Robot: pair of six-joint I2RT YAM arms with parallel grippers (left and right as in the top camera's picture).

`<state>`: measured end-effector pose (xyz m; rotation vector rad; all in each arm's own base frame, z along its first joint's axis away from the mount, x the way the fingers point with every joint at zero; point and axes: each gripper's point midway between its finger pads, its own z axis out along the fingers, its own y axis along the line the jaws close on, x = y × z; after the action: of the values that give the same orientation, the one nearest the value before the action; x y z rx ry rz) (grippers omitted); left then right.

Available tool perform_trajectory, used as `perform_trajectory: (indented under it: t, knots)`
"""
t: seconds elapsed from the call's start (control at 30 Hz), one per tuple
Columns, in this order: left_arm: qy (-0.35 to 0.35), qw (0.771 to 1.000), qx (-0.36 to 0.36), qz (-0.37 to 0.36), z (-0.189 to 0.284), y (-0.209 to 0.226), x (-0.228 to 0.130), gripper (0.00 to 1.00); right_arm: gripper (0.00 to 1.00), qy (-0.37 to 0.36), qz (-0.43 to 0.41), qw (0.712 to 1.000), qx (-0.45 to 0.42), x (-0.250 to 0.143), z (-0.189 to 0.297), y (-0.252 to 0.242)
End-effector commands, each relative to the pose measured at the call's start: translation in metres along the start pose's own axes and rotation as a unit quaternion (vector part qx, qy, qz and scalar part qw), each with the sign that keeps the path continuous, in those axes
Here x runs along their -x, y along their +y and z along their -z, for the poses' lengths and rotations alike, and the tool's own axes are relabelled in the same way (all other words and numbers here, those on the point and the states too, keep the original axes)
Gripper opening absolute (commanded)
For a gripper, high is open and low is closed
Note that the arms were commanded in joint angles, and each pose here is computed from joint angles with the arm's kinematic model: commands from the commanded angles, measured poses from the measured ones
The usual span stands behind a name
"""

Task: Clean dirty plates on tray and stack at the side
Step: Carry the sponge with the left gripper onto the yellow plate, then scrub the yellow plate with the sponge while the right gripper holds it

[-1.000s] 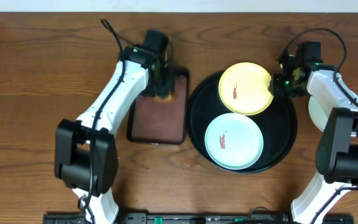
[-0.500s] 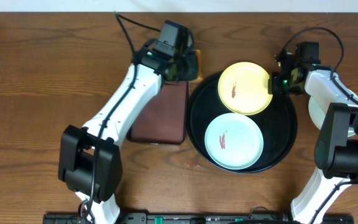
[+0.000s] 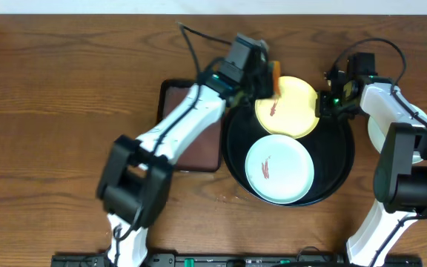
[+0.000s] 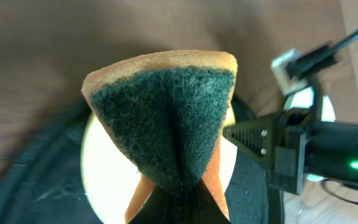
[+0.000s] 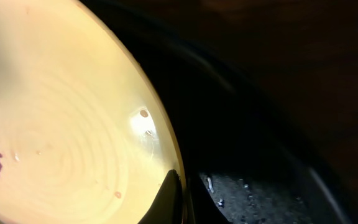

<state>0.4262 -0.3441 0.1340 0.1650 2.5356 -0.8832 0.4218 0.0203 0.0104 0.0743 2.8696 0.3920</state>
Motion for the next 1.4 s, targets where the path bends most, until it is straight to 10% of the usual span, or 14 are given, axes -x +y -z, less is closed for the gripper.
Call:
perform_trajectory:
  t: [0.0,0.7,1.1,1.37]
  knots:
    - [0.035,0.999,-0.02,0.015,-0.027,-0.006,-0.02,0.07,0.01,0.006,0.011,1.0,-0.003,-0.004,0.002,0.011]
    - [0.146,0.984,-0.034,0.101,-0.1,0.024,-0.09,0.07,0.01,0.021,0.027,0.999,-0.004,-0.011,0.001,0.017]
    - [0.121,0.959,0.255,-0.019,-0.048,0.13,-0.054,0.07,0.01,0.021,0.027,0.999,-0.004,-0.011,0.001,0.017]
    - [0.114,0.964,0.231,-0.058,-0.065,0.095,-0.061,0.07,0.01,0.021,0.028,0.999,-0.01,-0.011,0.001,0.015]
